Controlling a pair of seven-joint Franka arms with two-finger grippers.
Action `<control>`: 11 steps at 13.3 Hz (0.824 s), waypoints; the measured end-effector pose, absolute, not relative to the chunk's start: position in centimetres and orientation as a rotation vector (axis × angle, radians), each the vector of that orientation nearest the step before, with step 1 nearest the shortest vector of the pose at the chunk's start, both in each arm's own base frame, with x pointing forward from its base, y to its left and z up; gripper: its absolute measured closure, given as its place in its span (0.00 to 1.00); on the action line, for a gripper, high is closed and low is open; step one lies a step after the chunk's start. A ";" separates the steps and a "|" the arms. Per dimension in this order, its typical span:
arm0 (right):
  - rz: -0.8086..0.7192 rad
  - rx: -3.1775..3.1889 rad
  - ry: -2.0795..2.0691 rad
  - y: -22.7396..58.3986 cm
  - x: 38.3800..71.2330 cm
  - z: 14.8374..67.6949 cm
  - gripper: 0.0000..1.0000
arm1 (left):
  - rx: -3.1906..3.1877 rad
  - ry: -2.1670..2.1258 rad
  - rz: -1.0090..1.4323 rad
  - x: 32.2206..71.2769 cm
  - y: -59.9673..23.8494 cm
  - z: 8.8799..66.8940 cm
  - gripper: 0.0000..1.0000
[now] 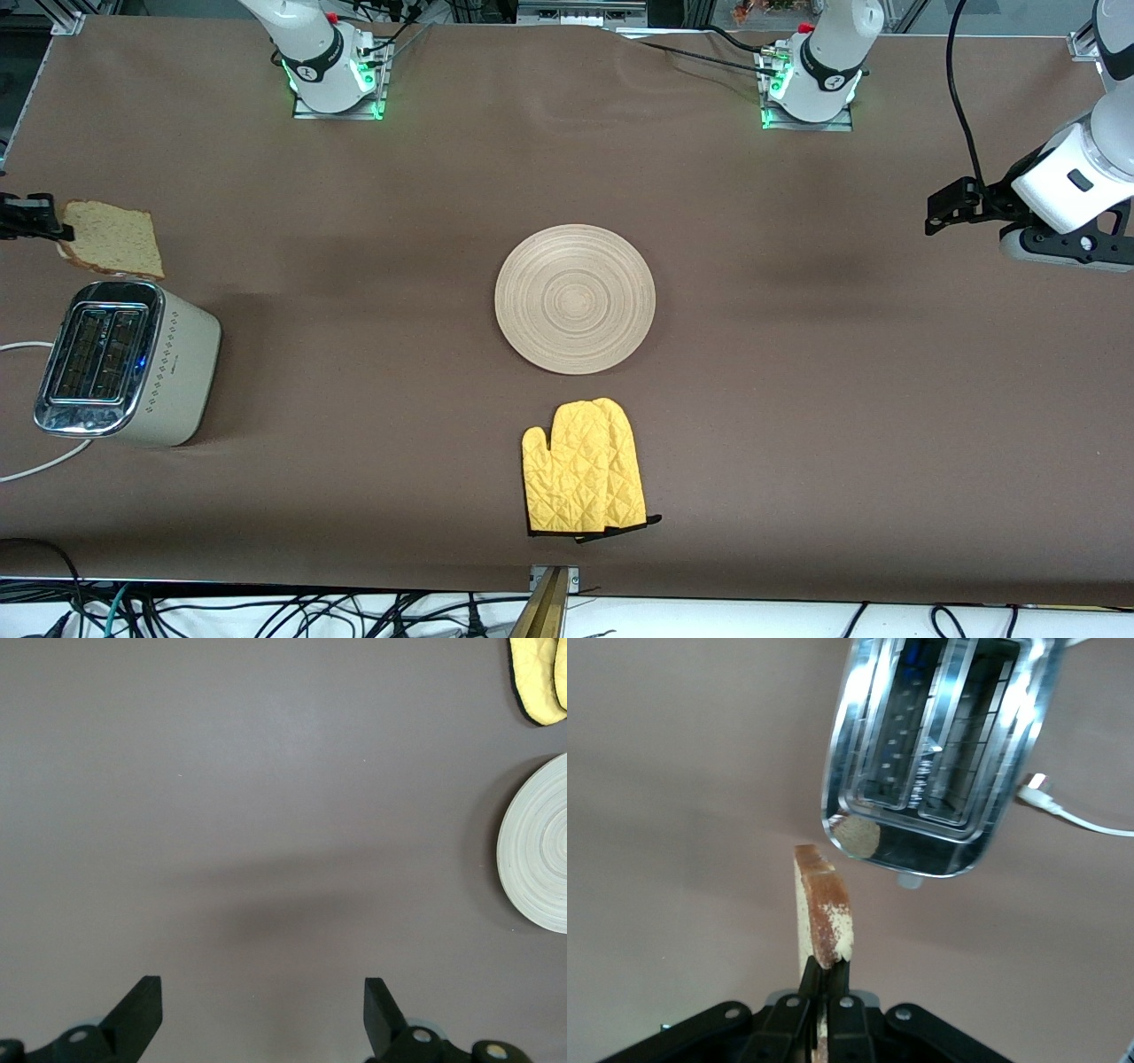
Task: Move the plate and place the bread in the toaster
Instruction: 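Lower the bread into the toaster slot and open the right gripper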
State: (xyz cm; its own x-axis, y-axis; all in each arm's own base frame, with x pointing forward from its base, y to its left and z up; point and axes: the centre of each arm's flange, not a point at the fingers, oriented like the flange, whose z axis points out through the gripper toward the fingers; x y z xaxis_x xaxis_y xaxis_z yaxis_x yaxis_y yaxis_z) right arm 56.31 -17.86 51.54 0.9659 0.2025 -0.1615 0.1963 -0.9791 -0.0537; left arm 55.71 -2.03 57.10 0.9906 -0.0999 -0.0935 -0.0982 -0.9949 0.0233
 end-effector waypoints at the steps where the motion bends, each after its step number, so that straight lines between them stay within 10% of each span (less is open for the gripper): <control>1: 0.248 -3.088 -0.287 -18.6 56.6 51.8 0.95 | 3.115 -0.155 -0.151 55.7 -2.0 57.1 0.00; 11: 0.160 -3.199 -0.230 -20.5 63.3 51.5 0.95 | 3.115 -0.155 -0.158 55.6 -2.0 57.0 0.00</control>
State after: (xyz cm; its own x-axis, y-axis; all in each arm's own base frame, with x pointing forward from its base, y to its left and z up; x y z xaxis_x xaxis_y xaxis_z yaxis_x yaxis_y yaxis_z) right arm 63.28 -20.46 51.50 0.9848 0.1389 -0.1039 0.1458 -0.9873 0.0624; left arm 55.64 -2.02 57.00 0.9900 -0.0998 -0.0997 -0.0979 -0.9949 0.0237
